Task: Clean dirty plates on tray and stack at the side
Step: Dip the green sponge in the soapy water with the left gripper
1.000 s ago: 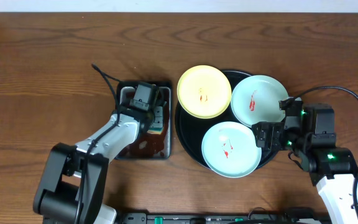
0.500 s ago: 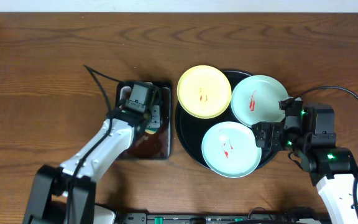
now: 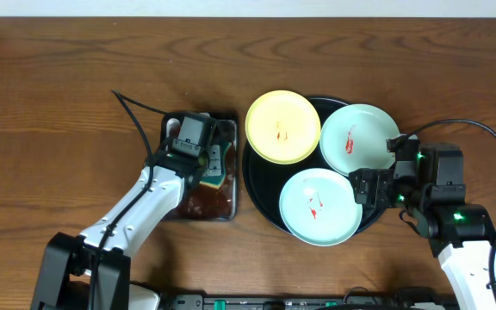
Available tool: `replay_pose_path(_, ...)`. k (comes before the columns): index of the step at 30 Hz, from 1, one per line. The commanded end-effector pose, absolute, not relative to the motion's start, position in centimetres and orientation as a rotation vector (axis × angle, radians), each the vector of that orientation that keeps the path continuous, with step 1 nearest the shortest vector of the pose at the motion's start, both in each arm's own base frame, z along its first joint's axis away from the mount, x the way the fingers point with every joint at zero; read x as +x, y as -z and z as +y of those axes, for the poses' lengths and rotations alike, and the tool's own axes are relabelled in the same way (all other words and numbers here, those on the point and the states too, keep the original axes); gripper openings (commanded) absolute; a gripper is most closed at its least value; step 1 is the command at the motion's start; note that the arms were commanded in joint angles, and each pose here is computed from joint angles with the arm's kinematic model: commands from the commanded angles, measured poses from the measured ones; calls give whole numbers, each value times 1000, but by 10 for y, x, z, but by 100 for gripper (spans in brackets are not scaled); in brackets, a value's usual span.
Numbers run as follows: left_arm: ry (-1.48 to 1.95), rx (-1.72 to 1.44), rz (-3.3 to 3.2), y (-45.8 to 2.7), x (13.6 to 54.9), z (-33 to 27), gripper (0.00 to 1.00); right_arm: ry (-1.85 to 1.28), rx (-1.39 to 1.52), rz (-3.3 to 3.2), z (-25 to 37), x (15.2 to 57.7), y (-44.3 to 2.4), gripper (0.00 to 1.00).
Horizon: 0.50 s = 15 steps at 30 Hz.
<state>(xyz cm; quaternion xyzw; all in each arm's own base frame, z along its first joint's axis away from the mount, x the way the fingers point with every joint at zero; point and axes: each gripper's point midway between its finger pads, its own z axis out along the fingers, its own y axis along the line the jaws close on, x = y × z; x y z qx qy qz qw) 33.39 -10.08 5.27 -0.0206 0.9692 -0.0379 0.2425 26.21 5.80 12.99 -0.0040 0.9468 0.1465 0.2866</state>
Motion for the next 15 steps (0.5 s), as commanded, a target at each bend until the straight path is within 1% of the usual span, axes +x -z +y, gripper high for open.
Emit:
replay_pose_path(1,131,-89,2672,-42,332,-103,59,-395,-8,2512,60,266,-137,99)
replay_pose_path(6,125,-85,2715,-24,331,-104,59,-395,-8,2512,60,266,-137,99)
replay_pose_path(10,115,-83,2755,-9,328,-105,48,-395,-8,2512,60,266,-137,99)
replay_pose_path(11,113,-83,2761,-6,327,-104,47,-395,-8,2512,60,266,-137,99)
replay_pose_path(12,113,-83,2762,-6,327,-104,43,-394,-7,2512,60,266,-137,99)
replay_pose_path(14,112,-83,2761,-6,328,-104,25,-391,-6,2512,59,266,-137,99)
replay_pose_path(15,114,-82,2759,-6,328,-105,19,-391,-6,2513,59,266,-137,99)
